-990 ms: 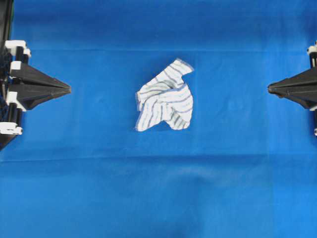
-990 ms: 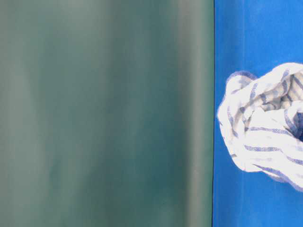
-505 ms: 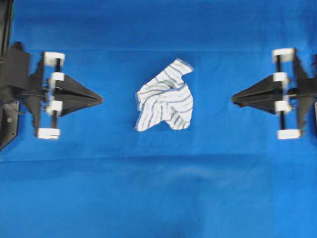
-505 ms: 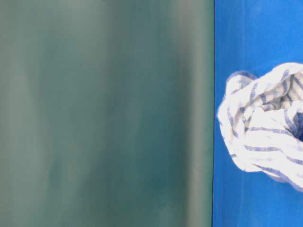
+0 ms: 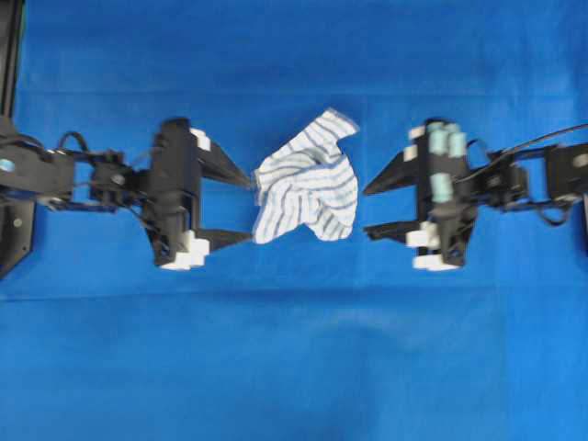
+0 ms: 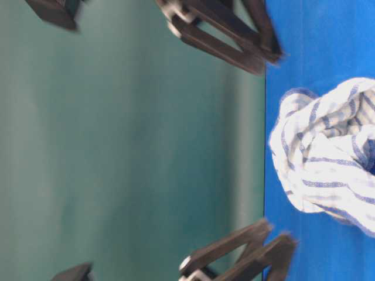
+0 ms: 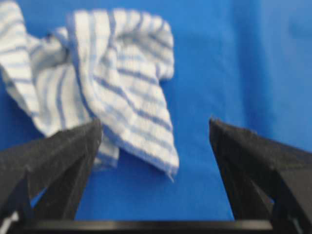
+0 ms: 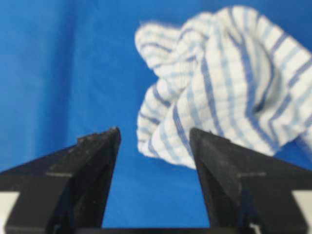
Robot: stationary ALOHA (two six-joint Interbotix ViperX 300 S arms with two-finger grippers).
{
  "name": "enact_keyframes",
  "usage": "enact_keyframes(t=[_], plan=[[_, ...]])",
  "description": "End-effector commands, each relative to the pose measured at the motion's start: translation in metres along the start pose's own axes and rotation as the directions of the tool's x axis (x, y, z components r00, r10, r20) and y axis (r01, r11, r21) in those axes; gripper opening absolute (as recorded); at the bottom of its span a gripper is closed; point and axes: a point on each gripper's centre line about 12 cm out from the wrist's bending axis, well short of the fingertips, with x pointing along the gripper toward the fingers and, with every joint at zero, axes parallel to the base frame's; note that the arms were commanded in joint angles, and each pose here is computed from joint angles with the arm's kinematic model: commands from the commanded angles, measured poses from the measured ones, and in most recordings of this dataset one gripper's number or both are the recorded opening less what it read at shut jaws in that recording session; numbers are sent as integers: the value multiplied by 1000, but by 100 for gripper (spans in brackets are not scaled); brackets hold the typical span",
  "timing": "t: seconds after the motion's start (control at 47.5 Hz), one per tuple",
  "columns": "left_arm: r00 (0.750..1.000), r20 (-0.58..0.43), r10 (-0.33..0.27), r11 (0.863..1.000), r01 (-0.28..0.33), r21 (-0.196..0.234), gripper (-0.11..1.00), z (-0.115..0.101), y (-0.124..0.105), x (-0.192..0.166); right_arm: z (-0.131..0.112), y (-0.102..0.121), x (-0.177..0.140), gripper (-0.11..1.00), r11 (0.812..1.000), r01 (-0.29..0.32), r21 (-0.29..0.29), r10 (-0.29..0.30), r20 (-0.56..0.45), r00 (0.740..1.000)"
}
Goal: Lift the towel with both arms.
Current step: 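Move both grippers inward and pinch opposite sides of the striped towel, then lift the towel upward with both grippers, holding it between them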
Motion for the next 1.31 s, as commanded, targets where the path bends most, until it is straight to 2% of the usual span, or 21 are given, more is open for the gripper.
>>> enact_keyframes(t=[0.0, 0.211, 0.442, 0.611, 0.695, 0.779, 0.906, 0.99, 1.053, 1.201, 1.285], plan=[[1000, 11, -1, 1000, 1, 1, 90, 3, -1, 13, 4, -2, 16, 62, 1000, 4, 7, -4, -12, 1000], [1000, -21, 3, 1000, -2, 2, 90, -25, 0, 42, -10, -10, 49, 62, 1000, 24, 20, -22, -90, 996], [997, -72, 10, 1000, -10, -2, 90, -54, 2, 69, -20, -19, 66, 62, 999, 43, 33, -38, -131, 991], [995, -101, 18, 1000, -19, -4, 88, -61, 6, 75, -21, -19, 70, 61, 998, 44, 34, -39, -134, 990], [993, -114, 26, 1000, -27, -10, 85, -61, 9, 74, -21, -21, 70, 56, 998, 46, 34, -41, -132, 990], [990, -136, 30, 999, -31, -12, 71, -64, 11, 74, -22, -24, 69, 39, 998, 52, 37, -47, -134, 990], [987, -157, 31, 999, -33, -13, 35, -66, 12, 73, -24, -29, 69, 4, 997, 65, 48, -58, -140, 988], [986, -163, 30, 999, -33, -13, 14, -65, 12, 72, -24, -30, 69, 3, 997, 66, 47, -59, -139, 989], [986, -164, 30, 999, -33, -13, 3, -63, 12, 70, -22, -30, 69, 3, 997, 66, 49, -59, -136, 989], [986, -163, 28, 999, -31, -16, 3, -44, 11, 60, -15, -30, 64, 3, 996, 66, 52, -59, -125, 990], [987, -158, 22, 1000, -25, -18, 3, -27, 8, 51, -1, -28, 51, 3, 997, 63, 53, -57, -99, 993]])
